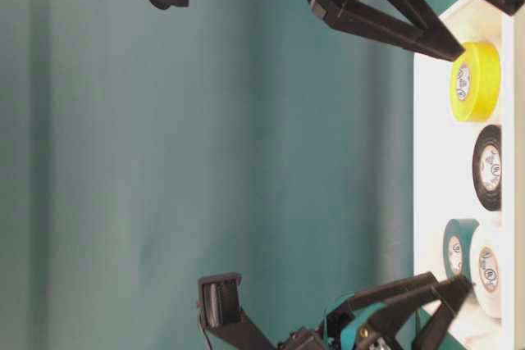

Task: Put the tape alternately from left to right into the white case.
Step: 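Release the white roll in the tray and withdraw the left gripper, then move the right gripper over the blue tape roll and lower onto it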

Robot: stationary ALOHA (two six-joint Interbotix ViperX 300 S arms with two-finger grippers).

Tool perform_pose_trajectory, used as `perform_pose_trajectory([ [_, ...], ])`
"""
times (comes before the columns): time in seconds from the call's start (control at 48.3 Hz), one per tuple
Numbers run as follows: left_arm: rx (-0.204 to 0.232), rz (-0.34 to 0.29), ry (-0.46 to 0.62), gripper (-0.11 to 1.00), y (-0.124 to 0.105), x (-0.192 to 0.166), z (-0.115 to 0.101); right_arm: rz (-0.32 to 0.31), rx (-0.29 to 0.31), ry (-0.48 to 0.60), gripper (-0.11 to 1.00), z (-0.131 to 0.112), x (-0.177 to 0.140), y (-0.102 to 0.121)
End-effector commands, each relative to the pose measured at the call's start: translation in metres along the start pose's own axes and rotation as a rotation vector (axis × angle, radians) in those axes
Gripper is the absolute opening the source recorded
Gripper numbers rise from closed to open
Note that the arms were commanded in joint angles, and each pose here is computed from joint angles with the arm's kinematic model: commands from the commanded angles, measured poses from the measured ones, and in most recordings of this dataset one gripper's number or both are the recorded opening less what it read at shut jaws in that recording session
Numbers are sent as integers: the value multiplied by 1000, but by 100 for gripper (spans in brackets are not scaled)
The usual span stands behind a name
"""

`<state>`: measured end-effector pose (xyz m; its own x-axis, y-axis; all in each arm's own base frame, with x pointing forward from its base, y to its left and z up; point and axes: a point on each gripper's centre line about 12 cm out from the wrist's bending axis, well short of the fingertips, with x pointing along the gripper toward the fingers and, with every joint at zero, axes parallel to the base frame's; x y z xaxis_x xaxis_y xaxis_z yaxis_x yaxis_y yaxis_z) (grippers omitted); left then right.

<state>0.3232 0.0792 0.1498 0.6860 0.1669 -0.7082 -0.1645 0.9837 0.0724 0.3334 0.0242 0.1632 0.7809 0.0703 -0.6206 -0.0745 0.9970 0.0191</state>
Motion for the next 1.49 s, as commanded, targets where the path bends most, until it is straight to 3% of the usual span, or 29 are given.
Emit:
perform_pose_trajectory([
  [0.0, 20, -17, -46, 90, -9, -11, 10, 5, 2, -27, 66, 7, -3, 1],
  [0.642, 174, -185, -91, 90, -82, -38, 1, 5, 2, -27, 66, 7, -3, 1],
  [1.139, 181, -191, -85, 90, -85, -37, -1, 12, -5, -25, 66, 7, -2, 5],
  [1.47, 183, -191, -79, 89, -84, -36, -4, 83, -53, -12, 66, 0, -4, 34],
])
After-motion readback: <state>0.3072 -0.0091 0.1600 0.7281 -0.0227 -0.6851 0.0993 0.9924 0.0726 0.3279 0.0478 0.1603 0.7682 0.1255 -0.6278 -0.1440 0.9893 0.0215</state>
